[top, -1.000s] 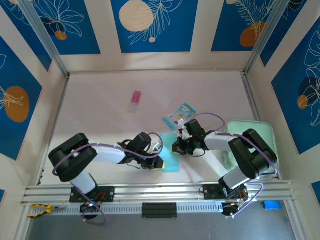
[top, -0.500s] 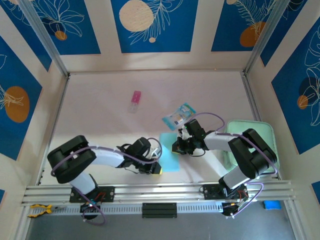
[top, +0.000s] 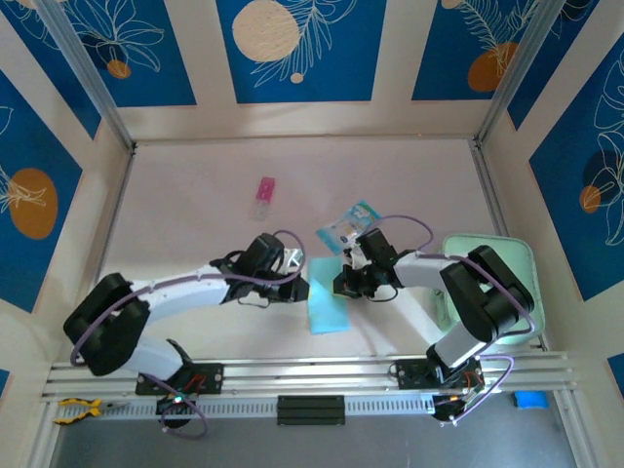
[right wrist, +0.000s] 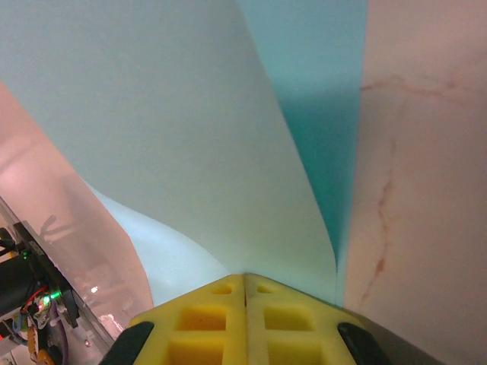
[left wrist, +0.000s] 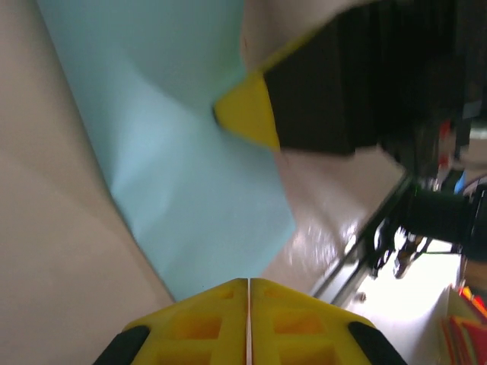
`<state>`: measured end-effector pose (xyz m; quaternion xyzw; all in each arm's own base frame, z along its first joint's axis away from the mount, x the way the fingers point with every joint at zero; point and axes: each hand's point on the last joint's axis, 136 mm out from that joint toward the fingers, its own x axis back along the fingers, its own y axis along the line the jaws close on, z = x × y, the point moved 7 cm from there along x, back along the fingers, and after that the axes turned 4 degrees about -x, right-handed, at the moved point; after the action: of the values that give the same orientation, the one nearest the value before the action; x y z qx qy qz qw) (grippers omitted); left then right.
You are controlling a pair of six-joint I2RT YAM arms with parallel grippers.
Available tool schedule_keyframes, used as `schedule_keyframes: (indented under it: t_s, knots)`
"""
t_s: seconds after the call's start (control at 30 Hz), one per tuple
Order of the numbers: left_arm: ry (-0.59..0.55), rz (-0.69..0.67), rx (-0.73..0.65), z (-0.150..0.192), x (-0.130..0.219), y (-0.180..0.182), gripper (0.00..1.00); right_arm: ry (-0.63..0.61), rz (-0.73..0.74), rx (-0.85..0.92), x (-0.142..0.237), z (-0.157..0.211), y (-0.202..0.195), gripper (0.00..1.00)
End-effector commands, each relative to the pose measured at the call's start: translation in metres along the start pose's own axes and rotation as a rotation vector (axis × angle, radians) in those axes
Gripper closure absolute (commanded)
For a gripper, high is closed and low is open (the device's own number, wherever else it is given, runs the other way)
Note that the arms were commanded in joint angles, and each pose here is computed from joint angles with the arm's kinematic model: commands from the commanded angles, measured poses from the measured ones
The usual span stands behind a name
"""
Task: Fold a paper plane with a square sheet of paper (pick it up from the middle)
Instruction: First fold a square sheet of paper at the bottom-center of the table.
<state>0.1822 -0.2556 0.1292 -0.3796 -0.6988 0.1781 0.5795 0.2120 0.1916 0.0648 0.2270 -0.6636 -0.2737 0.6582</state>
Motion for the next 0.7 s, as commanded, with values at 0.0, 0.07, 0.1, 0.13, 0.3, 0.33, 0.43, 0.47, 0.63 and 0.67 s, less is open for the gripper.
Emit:
schedule_keyframes:
  t_s: [0.0,0.07,0.1,0.13,0.3,0.33,0.43,0.47,0.63,0.67]
  knots:
    - [0.031,0.006,-0.012,-0.011,-0.011,0.005,0.89,0.056,0.096,-0.020,-0.007,0.009,-0.017,1.00]
    - [0.035,0.024,-0.002,-0.018,-0.019,0.008,0.89,0.058,0.100,-0.022,-0.008,0.008,-0.017,1.00]
    - [0.037,0.035,-0.001,-0.020,-0.023,0.008,0.89,0.059,0.101,-0.026,-0.007,0.009,-0.017,1.00]
    - [0.038,0.049,-0.005,-0.022,-0.026,0.007,0.89,0.057,0.099,-0.026,-0.007,0.009,-0.017,1.00]
    - [0.048,0.004,-0.001,-0.024,-0.037,0.021,0.88,0.056,0.099,-0.030,-0.006,0.010,-0.018,1.00]
    - [0.059,-0.002,0.007,-0.021,-0.040,0.027,0.89,0.059,0.102,-0.033,-0.006,0.011,-0.019,1.00]
    - [0.093,-0.042,0.024,-0.008,-0.049,0.045,0.89,0.062,0.103,-0.040,-0.006,0.014,-0.020,1.00]
    - [0.102,-0.054,0.032,-0.003,-0.050,0.051,0.89,0.063,0.103,-0.040,-0.007,0.015,-0.020,1.00]
    - [0.130,-0.080,0.050,0.014,-0.051,0.064,0.89,0.065,0.110,-0.044,-0.007,0.017,-0.022,1.00]
    - [0.124,-0.076,0.046,0.012,-0.049,0.061,0.89,0.065,0.112,-0.045,-0.007,0.017,-0.022,1.00]
